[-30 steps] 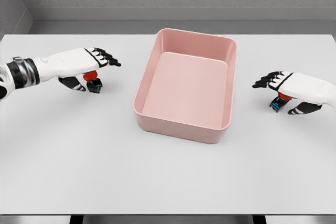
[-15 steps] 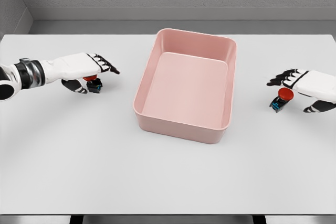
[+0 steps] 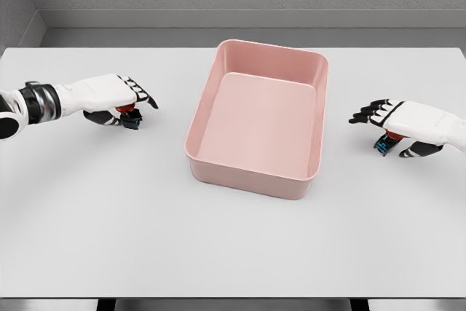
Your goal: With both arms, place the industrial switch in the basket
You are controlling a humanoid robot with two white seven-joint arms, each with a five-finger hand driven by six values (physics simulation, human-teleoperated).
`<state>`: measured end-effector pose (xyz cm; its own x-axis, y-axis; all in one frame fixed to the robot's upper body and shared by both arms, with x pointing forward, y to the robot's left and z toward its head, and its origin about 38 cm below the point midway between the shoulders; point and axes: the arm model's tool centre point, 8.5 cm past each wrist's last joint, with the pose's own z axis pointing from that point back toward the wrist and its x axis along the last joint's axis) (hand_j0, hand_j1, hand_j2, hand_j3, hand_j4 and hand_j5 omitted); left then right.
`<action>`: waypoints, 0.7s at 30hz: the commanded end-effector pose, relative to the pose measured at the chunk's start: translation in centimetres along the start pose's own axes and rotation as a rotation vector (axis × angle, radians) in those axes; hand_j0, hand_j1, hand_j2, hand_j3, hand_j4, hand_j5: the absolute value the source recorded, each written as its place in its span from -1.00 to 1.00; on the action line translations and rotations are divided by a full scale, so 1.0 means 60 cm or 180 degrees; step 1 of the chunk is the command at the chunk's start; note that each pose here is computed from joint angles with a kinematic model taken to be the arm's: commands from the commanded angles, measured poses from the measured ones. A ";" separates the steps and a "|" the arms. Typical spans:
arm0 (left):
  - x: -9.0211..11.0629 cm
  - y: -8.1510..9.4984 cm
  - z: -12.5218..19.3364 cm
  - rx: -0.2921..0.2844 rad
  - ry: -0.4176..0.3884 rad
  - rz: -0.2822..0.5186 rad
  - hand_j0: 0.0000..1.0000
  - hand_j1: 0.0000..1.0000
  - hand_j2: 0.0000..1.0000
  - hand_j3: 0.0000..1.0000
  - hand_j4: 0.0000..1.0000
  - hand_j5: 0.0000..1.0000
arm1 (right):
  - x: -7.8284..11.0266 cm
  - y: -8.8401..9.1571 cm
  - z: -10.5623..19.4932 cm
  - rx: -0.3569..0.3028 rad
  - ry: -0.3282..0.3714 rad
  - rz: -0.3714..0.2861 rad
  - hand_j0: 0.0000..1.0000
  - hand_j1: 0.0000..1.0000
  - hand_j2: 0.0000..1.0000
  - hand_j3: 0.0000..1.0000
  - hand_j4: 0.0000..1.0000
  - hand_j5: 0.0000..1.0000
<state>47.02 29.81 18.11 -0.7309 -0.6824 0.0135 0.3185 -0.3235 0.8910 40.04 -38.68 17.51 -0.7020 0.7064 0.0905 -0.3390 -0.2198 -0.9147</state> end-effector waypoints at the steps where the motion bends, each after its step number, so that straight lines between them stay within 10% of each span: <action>1: -0.005 0.001 0.001 0.0010 0.0033 0.0016 0.55 0.55 0.55 0.55 0.55 0.55 | -0.009 0.007 -0.001 0.0025 0.0059 -0.0006 1.00 1.00 1.00 1.00 1.00 1.00; 21: 0.000 -0.006 -0.002 -0.0068 -0.0001 -0.0132 0.09 0.09 0.09 0.09 0.09 0.09 | -0.027 0.016 0.001 0.0115 0.0170 -0.0034 0.25 0.25 0.25 0.25 0.25 0.25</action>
<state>47.02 29.91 17.75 -0.7408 -0.6715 -0.0192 0.3034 -0.3600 0.8822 40.80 -40.04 16.44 -0.6657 0.7422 0.0769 -0.3700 -0.2389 -0.8978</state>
